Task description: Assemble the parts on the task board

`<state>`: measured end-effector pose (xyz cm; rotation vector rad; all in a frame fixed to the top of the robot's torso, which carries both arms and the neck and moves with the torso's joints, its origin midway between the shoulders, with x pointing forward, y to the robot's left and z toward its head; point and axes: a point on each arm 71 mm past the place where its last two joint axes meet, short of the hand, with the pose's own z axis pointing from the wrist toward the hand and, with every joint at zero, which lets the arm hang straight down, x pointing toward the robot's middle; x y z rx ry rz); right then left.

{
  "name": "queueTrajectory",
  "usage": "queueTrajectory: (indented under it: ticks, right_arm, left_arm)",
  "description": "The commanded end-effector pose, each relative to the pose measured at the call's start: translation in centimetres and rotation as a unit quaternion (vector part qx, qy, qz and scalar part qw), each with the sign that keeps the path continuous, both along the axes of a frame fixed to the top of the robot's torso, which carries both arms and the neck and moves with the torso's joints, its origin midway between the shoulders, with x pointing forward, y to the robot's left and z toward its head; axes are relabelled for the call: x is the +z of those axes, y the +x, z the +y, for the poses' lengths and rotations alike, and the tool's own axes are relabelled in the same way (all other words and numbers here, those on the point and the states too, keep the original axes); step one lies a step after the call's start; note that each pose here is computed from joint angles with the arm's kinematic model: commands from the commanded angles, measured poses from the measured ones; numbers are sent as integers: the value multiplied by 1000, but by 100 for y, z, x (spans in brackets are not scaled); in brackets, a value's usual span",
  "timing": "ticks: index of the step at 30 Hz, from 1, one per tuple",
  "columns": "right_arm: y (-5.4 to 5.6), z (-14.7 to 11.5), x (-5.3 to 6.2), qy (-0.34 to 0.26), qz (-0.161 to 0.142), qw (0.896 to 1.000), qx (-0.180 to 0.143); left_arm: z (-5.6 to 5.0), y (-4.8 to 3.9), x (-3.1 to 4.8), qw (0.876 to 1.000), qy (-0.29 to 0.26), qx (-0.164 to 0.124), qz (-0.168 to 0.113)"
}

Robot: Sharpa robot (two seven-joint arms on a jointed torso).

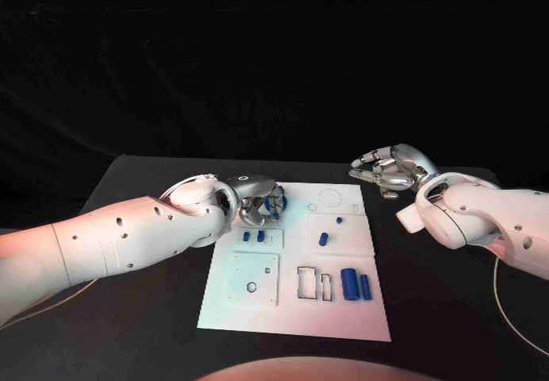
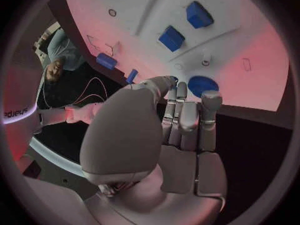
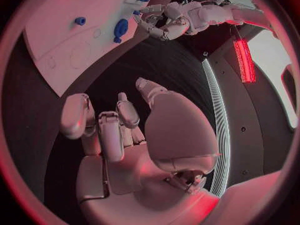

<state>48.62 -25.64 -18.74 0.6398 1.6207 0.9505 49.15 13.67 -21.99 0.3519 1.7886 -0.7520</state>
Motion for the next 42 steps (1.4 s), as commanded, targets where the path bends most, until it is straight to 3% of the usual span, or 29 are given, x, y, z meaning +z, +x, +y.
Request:
queueTrajectory:
  ticks: [1, 9, 18, 42]
  right_arm:
    - [-3, 7, -4, -2, 0, 1000, 8]
    - [-3, -3, -4, -2, 1, 1000, 6]
    - [-3, -2, -5, -2, 0, 1000, 6]
    - [-8, 25, -13, -1, 1, 1000, 10]
  left_arm:
    - [76, -10, 49, 1000, -17, 12, 23]
    - [303, -3, 69, 999, -7, 33, 37]
    - [438, 5, 31, 997, 12, 45, 55]
    - [340, 90, -84, 997, 35, 46, 54]
